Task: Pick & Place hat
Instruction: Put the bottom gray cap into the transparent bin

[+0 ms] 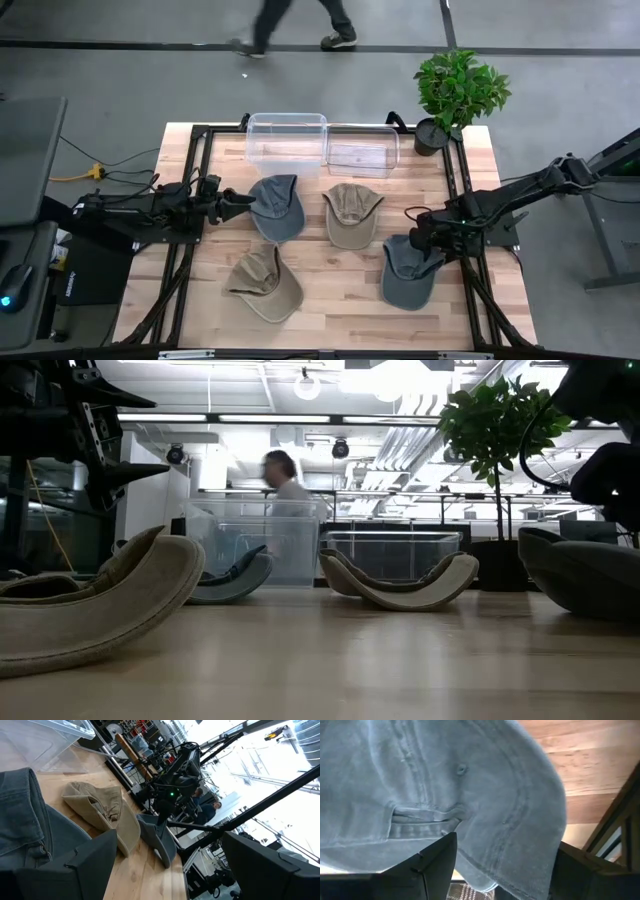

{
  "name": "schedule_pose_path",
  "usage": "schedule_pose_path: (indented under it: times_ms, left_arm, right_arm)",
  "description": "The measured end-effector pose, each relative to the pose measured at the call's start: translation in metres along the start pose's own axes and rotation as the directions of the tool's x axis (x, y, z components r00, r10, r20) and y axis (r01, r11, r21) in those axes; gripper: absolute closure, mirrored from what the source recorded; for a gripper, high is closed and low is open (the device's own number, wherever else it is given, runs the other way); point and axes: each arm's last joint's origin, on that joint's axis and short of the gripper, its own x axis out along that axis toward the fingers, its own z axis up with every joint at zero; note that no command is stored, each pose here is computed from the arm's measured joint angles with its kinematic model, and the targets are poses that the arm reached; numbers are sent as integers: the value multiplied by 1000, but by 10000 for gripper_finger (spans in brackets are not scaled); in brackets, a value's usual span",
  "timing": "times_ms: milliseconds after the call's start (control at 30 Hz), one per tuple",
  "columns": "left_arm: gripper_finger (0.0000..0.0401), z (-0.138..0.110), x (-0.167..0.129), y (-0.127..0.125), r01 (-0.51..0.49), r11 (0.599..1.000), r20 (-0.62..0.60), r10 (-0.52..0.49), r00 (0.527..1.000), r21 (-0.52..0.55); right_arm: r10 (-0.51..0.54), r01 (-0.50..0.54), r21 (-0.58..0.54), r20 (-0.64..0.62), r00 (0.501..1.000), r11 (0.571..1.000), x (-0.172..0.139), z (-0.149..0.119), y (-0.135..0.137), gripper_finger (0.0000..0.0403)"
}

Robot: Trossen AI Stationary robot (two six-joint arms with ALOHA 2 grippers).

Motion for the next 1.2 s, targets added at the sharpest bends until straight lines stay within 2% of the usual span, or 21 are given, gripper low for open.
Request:
schedule_pose_path:
  times_ms: [233, 533, 933, 1200]
  left_arm:
    - [61, 0, 0, 0, 0, 1000, 0, 0, 1000, 0]
    - [61, 0, 0, 0, 1, 1000, -1, -1, 1000, 0]
    - [61, 0, 0, 0, 2, 1000, -3, -2, 1000, 0]
    - [61, 0, 0, 0, 2, 1000, -2, -2, 1000, 0]
  right_arm:
    - [7, -7, -23, -17, 1000, 1000, 1, -3, 1, 188]
    - [-10, 8, -37, -39, 999, 999, 1, -5, 0, 272]
    - [4, -12, -109, -73, 997, 994, 1, -7, 2, 386]
    - [62, -80, -184, -103, 993, 980, 1, -10, 8, 397]
